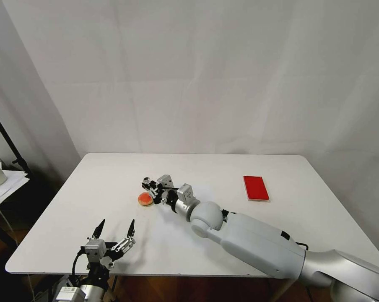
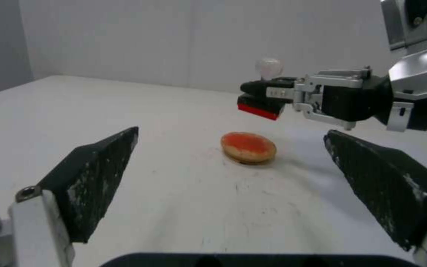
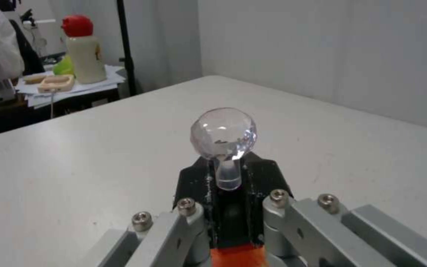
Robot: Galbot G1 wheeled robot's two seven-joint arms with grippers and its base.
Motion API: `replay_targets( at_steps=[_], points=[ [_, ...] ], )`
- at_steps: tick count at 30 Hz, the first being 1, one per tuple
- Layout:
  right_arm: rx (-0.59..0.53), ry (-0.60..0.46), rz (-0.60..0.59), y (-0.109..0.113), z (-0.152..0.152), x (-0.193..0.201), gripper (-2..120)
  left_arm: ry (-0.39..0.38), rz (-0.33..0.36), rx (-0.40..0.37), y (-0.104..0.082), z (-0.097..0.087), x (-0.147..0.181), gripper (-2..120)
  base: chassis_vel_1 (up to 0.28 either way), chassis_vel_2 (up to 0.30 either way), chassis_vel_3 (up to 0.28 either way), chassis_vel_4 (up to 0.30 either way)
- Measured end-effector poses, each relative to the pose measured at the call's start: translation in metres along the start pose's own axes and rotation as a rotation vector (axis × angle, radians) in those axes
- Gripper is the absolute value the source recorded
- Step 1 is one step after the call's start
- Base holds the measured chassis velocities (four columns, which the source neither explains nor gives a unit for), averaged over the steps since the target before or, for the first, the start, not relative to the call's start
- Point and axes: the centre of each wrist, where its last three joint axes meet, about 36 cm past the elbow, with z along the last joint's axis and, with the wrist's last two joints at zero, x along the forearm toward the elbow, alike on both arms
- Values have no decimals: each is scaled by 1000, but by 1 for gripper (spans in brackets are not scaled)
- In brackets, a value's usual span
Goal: Pick up the stamp from the ink pad and place it onto another ink pad.
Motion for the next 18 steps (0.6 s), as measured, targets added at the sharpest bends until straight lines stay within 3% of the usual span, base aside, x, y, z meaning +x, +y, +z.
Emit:
replay_targets(
  at_steps=[18],
  points=[
    [-16, 22, 3, 8, 17, -6, 10, 0, 0, 0, 0, 0, 0, 100, 0, 0, 0, 0]
  ],
)
